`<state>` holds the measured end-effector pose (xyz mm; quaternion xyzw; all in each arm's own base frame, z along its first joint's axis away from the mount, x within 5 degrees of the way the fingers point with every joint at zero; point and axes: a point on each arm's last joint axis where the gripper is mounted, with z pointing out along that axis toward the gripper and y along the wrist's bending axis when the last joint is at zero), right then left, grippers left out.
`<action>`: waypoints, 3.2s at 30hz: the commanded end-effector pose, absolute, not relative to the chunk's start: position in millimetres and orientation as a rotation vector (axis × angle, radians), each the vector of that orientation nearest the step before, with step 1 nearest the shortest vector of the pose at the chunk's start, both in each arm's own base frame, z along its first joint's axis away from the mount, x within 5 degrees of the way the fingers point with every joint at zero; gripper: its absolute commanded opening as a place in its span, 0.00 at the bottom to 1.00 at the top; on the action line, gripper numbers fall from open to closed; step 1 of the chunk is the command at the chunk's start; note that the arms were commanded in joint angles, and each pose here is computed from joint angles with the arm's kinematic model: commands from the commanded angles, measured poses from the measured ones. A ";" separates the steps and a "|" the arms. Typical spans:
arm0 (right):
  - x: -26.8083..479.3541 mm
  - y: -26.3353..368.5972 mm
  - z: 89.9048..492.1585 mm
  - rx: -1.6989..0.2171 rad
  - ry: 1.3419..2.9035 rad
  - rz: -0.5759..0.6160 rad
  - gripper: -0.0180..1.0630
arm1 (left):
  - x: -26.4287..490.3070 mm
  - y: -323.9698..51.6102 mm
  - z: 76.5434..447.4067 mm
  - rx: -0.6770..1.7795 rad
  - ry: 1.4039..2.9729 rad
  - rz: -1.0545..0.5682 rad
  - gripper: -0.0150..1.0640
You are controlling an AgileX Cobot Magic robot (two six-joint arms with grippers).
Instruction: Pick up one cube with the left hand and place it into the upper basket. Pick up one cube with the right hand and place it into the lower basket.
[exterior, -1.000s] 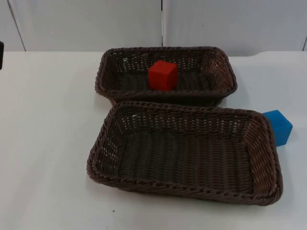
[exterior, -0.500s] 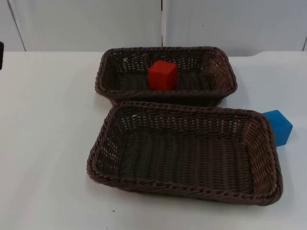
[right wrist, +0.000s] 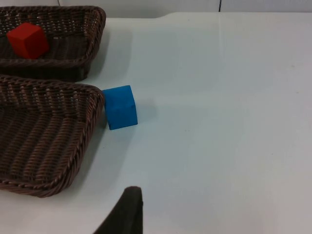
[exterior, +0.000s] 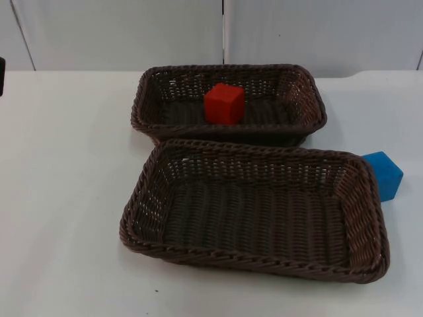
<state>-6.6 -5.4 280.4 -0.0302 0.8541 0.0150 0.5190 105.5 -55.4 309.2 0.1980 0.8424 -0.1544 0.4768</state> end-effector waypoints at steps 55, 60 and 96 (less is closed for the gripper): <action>202.9 19.8 308.0 -0.403 2.431 -0.095 0.99 | 103.3 -55.8 307.4 0.483 2.067 -0.392 0.74; 221.9 21.9 304.2 -0.555 2.463 -0.139 0.99 | 103.3 -55.8 307.4 0.483 2.067 -0.392 0.74; 341.2 38.1 188.3 -1.410 2.455 -0.202 0.99 | 103.5 -55.3 307.2 0.488 2.066 -0.381 0.74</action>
